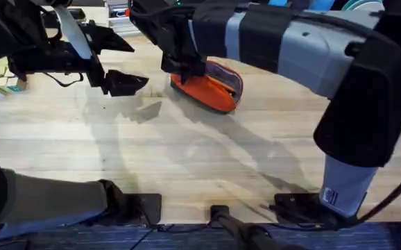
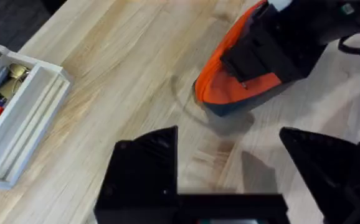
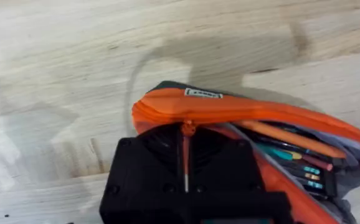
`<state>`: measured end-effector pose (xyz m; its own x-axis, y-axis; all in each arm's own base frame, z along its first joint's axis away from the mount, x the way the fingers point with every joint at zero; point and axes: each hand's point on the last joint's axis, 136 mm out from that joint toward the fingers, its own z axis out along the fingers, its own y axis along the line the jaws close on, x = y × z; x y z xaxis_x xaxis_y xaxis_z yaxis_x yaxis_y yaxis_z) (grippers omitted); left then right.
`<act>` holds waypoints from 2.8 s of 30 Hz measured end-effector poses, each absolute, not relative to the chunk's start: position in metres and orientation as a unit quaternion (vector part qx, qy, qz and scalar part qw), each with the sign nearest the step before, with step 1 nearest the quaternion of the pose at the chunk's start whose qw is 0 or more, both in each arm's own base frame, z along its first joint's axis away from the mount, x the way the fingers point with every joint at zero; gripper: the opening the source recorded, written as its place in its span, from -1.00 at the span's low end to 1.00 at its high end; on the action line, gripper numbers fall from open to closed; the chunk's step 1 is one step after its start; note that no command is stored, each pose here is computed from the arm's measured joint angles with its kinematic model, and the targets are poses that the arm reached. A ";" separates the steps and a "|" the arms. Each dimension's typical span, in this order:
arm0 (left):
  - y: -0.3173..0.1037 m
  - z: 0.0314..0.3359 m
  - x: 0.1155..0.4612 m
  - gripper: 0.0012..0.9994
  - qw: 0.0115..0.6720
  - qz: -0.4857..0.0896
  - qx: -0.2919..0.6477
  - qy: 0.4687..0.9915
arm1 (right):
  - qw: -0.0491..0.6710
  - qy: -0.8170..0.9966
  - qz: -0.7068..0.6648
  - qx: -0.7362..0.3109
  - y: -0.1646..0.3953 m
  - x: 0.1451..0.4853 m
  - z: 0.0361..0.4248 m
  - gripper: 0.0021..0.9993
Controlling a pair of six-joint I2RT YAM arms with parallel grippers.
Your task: Unzip the bag, pick up the pens from the table one at a time and place them inside, then zip the bag closed.
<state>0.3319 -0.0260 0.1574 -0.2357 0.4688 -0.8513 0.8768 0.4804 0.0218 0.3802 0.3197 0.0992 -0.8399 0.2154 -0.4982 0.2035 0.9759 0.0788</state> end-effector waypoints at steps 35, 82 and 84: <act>-0.033 0.162 0.346 0.99 0.447 -0.213 0.482 0.723 | 0.268 0.959 0.045 0.079 0.318 0.371 0.145 -0.94; -0.114 0.102 0.373 0.63 0.469 -0.354 0.518 0.621 | 0.258 0.963 0.050 0.054 0.321 0.357 0.155 -0.94; -0.115 0.101 0.373 0.39 0.468 -0.355 0.518 0.622 | 0.258 0.963 0.050 0.054 0.321 0.357 0.155 -0.94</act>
<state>0.3730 -0.1145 0.1014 -0.0260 0.3117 -0.9498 0.9763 0.2120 0.0428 0.3575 0.3206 0.1550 -0.8606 0.1294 -0.4925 0.0774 0.9892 0.1246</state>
